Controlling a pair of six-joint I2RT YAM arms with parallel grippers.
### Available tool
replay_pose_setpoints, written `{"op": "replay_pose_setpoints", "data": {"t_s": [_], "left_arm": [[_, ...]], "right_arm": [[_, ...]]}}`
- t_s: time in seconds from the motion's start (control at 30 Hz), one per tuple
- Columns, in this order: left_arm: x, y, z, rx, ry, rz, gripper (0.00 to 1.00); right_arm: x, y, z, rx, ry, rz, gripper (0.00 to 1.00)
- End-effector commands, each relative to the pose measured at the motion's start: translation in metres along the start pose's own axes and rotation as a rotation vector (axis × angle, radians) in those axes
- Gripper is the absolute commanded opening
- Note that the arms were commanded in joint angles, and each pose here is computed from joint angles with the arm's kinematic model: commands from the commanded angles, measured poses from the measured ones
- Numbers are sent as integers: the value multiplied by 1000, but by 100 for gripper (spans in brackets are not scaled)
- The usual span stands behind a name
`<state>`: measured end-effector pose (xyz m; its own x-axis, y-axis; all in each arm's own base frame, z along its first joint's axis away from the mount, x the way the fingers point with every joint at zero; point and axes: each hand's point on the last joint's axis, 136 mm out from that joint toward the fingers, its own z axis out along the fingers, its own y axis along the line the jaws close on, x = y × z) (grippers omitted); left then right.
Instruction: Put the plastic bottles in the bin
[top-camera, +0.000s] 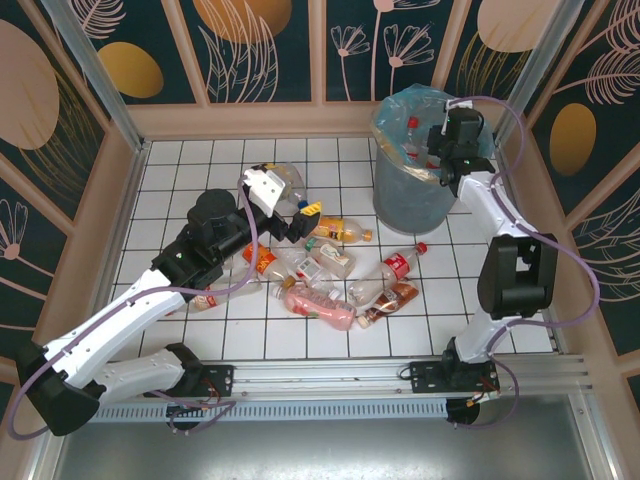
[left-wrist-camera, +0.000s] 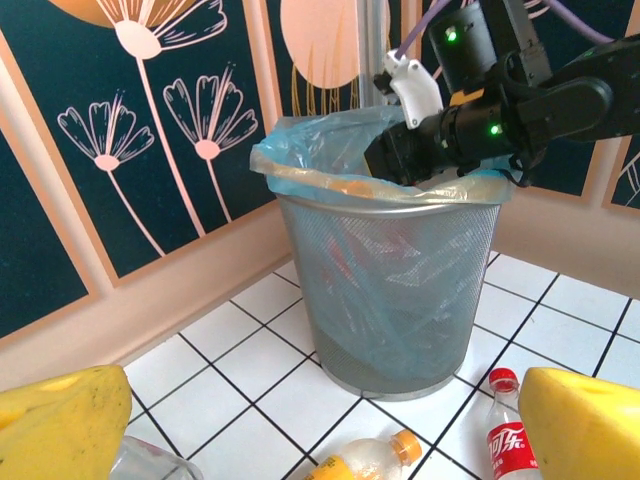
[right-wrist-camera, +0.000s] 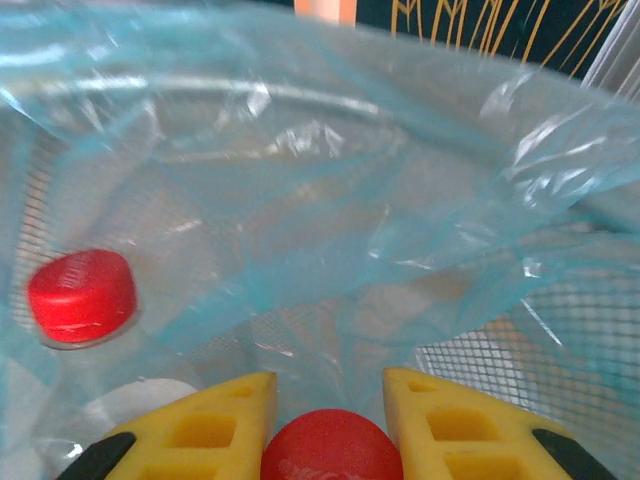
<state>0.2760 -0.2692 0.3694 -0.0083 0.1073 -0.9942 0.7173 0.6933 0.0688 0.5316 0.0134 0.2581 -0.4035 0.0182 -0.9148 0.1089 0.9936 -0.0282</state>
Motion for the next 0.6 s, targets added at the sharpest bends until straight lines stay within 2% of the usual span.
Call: {"op": "replay_pose_setpoints", "data": {"t_s": [0.0, 0.13, 0.17, 0.27, 0.3, 0.57], "left_arm": [[-1, 1, -3, -11, -8, -14, 99], [0, 1, -3, -11, -3, -14, 99], [0, 2, -3, -13, -3, -14, 99], [1, 2, -4, -16, 0, -14, 99], [0, 2, -5, -16, -1, -15, 99], [-3, 2, -5, -13, -15, -22, 99]], "right_arm": [[-6, -2, 12, -10, 0, 39, 9], [5, -1, 21, -27, 51, 54, 21], [5, 0, 21, -34, 58, 55, 26], [-4, 2, 17, -49, 52, 68, 50], [-9, 3, 14, -54, 49, 71, 54], [-55, 14, -13, -45, -3, 25, 67]]}}
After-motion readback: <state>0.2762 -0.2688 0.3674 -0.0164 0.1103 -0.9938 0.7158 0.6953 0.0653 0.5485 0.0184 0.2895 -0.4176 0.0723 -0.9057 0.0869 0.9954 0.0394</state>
